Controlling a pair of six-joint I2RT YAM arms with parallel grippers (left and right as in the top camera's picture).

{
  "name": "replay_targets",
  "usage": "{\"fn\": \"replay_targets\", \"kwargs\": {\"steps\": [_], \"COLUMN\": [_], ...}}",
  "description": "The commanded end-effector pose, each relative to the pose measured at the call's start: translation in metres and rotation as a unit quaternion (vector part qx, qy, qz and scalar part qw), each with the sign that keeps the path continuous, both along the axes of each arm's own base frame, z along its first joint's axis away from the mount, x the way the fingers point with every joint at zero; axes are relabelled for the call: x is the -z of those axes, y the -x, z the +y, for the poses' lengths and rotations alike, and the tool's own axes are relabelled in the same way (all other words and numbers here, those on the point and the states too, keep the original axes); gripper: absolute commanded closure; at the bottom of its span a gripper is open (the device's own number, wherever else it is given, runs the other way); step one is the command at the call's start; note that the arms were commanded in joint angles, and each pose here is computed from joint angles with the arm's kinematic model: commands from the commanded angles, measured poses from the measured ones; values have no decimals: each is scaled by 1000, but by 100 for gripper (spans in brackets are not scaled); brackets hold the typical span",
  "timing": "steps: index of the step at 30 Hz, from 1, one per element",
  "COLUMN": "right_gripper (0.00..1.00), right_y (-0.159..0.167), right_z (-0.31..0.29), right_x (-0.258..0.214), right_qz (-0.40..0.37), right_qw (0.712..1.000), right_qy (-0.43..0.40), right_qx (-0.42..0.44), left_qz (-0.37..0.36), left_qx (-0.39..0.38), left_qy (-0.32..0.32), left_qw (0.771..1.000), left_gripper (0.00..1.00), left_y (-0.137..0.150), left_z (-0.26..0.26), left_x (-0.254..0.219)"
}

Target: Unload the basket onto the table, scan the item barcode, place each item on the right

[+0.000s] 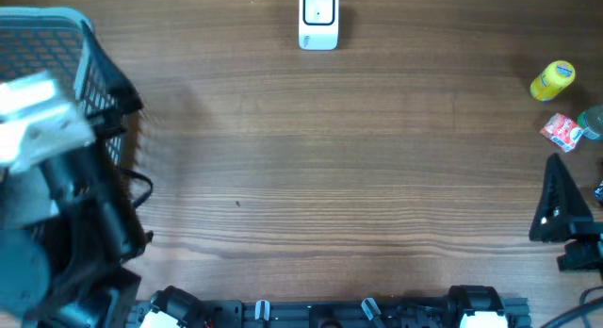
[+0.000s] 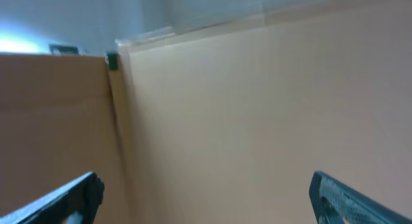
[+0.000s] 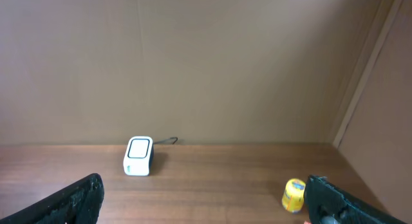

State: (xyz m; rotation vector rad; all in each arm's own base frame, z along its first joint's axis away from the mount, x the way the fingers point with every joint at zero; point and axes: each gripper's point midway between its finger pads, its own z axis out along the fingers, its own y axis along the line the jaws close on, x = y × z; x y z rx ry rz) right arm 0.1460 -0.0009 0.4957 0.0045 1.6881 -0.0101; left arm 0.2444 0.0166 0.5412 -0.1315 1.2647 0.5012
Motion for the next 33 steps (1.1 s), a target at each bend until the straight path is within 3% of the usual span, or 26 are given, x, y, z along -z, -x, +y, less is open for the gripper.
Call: {"fn": "replay_targets", "kwargs": {"steps": [1, 3, 6, 10, 14, 16, 20, 25, 33], "right_gripper": [0, 0, 0, 0, 0, 0, 0, 0, 0], "right_y": [1, 5, 14, 23, 37, 38, 33, 74, 129], "right_z": [1, 1, 5, 22, 20, 11, 11, 10, 8], "right_x": [-1, -1, -12, -61, -126, -140, -114, -67, 6], "right_qz": [0, 1, -28, -134, -264, -290, -252, -266, -288], "right_qw": [1000, 1000, 999, 987, 961, 955, 960, 956, 950], "right_qy": [10, 10, 10, 61, 64, 61, 118, 121, 121], "right_qx": [-4, -3, -14, -61, -49, -20, -17, -12, 1], "left_qz": [89, 82, 66, 18, 1, 5, 14, 10, -19], "left_qx": [11, 35, 83, 87, 105, 104, 117, 116, 121], "left_qy": [-80, -45, -48, -13, -6, -8, 30, 53, 40], "left_qw": [993, 995, 993, 996, 994, 995, 993, 992, 992], "left_gripper": [0, 0, 0, 0, 0, 0, 0, 0, 0], "left_y": [-13, 7, 49, 96, 117, 117, 106, 105, 149], "left_z": [1, 10, 10, 18, 10, 9, 7, 9, -4], "left_x": [33, 37, 38, 31, 40, 48, 64, 68, 73]}}
